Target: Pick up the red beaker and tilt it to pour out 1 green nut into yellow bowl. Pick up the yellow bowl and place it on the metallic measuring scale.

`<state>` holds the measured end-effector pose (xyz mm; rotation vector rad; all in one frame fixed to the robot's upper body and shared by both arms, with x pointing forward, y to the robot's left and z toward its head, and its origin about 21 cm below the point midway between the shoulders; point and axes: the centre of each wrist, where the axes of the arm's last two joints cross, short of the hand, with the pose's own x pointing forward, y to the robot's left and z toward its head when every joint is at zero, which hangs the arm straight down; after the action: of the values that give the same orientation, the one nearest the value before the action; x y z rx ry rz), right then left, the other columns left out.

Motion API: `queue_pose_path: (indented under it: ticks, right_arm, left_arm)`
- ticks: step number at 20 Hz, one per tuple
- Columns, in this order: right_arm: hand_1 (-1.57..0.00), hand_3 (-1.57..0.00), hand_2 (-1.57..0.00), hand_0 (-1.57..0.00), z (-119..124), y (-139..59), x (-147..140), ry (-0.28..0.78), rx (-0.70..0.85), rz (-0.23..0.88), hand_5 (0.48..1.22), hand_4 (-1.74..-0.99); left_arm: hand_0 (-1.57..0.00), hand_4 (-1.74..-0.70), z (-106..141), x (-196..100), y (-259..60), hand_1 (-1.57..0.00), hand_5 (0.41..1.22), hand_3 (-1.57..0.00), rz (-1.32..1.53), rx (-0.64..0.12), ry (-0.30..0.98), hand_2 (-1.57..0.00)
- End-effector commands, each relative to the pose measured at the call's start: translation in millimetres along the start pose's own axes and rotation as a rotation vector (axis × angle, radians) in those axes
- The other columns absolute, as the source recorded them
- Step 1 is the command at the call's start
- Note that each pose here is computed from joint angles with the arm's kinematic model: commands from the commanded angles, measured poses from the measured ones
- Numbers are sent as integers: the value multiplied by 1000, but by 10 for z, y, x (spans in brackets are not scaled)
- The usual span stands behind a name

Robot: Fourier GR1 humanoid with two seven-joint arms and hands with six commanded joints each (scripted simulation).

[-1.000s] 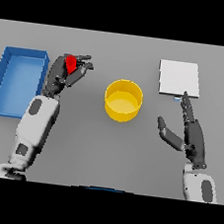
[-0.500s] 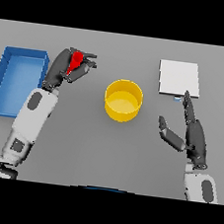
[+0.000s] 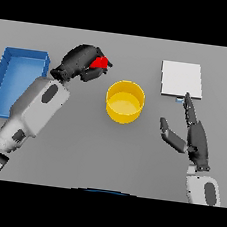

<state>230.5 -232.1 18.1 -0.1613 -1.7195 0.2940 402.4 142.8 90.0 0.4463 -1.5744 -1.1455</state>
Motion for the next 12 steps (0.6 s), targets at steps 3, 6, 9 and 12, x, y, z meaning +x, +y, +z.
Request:
queue_pose_path:
  ticks: [3, 6, 9, 12]
  right_arm:
    - [1, 1, 1, 1, 16, 50, -36, 9, 2, -14, 673, -1183]
    - [1, 1, 1, 1, -4, 59, -9, 12, -4, -15, 675, -1191]
    - [1, 1, 1, 1, 39, 64, -15, 25, -7, -43, 671, -1195]
    - [1, 1, 1, 1, 20, 55, -33, 45, -14, -73, 651, -1202]
  left_arm:
    - [-1570, -1740, -53, 145, -51, -1571, 1183, -1570, -241, -67, -12, -1571]
    - [-1571, -1689, -148, 322, -82, -1571, 1202, -1571, -429, -162, -7, -1571]
    - [-1571, -1710, -224, 400, -56, -1571, 1211, -1383, -608, -236, -31, -1571]
    - [-1571, -1718, -301, 540, -25, -1571, 1216, -1332, -766, -305, -57, -1571]
